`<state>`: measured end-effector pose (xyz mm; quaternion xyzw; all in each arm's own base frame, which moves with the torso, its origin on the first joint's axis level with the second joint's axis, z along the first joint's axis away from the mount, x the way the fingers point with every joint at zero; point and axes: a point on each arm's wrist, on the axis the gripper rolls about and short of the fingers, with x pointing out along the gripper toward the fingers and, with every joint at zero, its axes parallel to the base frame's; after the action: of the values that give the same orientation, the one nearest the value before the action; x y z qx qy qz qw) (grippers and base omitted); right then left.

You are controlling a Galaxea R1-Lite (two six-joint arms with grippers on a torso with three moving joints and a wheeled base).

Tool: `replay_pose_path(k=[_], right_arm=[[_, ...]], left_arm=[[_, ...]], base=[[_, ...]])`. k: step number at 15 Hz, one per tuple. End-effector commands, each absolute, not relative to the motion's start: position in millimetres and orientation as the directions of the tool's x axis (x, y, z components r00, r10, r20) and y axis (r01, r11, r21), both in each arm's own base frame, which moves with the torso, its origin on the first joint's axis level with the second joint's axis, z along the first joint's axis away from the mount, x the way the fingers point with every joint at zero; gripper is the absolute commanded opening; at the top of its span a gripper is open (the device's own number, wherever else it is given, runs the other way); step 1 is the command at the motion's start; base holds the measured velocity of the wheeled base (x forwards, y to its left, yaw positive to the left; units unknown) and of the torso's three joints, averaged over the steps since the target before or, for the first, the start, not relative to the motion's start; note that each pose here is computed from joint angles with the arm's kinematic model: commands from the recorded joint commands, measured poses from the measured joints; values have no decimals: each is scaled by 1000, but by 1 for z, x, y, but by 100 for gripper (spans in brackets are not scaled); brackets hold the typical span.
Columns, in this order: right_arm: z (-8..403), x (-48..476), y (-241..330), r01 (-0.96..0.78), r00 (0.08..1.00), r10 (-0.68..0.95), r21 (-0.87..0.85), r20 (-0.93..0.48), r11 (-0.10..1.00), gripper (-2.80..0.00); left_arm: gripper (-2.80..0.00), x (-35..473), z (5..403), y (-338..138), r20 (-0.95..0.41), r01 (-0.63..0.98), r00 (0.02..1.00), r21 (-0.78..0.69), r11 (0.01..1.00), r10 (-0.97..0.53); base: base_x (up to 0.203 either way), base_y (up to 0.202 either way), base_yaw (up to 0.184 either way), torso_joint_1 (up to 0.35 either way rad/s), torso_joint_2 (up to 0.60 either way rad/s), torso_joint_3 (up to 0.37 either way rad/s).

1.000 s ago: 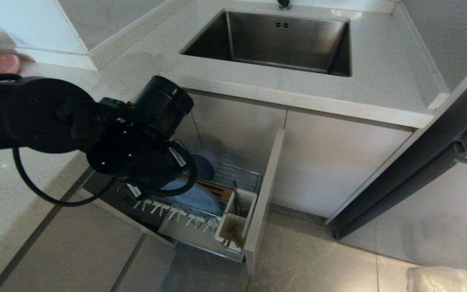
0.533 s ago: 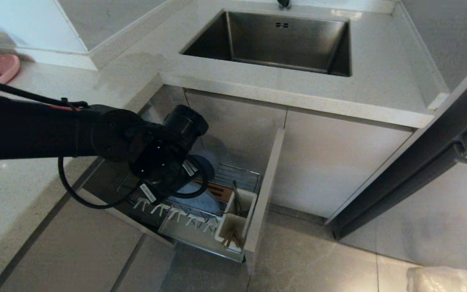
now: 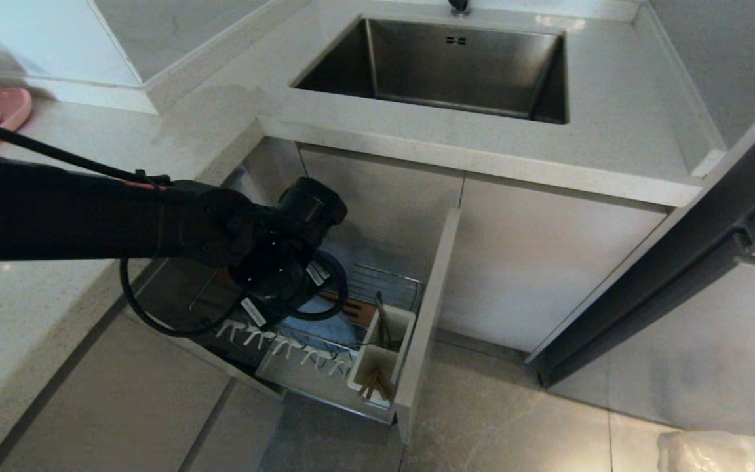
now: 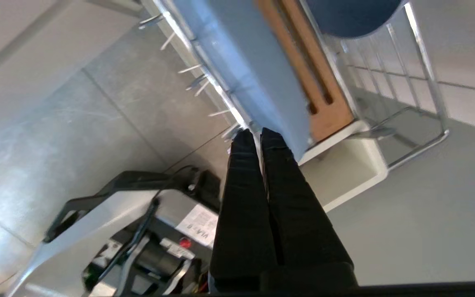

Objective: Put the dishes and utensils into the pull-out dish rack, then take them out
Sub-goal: Take the plate out of the cupboard

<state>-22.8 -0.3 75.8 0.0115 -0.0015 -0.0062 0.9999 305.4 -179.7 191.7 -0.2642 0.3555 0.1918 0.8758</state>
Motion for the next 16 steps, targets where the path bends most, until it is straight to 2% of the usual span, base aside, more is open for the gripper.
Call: replay_pose_path(k=[1, 2, 3, 9, 16], right_arm=[[76, -23, 0, 12, 1000, -12, 23, 2, 1000, -280], [76, -23, 0, 12, 1000, -12, 23, 2, 1000, -280], [76, -23, 0, 12, 1000, -12, 23, 2, 1000, -280], [76, -23, 0, 12, 1000, -12, 23, 2, 1000, -280], [76, -23, 0, 12, 1000, -12, 23, 3, 1000, -280]], left_arm=[[-280, 311, 185, -182, -731, -535, 663, -314, 785, 159], [-280, 311, 183, -182, -732, -536, 662, -312, 785, 161], [0, 312, 183, -182, -732, -536, 661, -311, 785, 162], [0, 316, 186, -181, -718, -534, 679, -337, 776, 155], [0, 344, 173, -186, -695, -534, 703, -374, 758, 153]], base=[[0, 0, 0, 0, 0, 0], [0, 0, 0, 0, 0, 0], [0, 0, 0, 0, 0, 0], [0, 0, 0, 0, 0, 0], [0, 0, 0, 0, 0, 0]])
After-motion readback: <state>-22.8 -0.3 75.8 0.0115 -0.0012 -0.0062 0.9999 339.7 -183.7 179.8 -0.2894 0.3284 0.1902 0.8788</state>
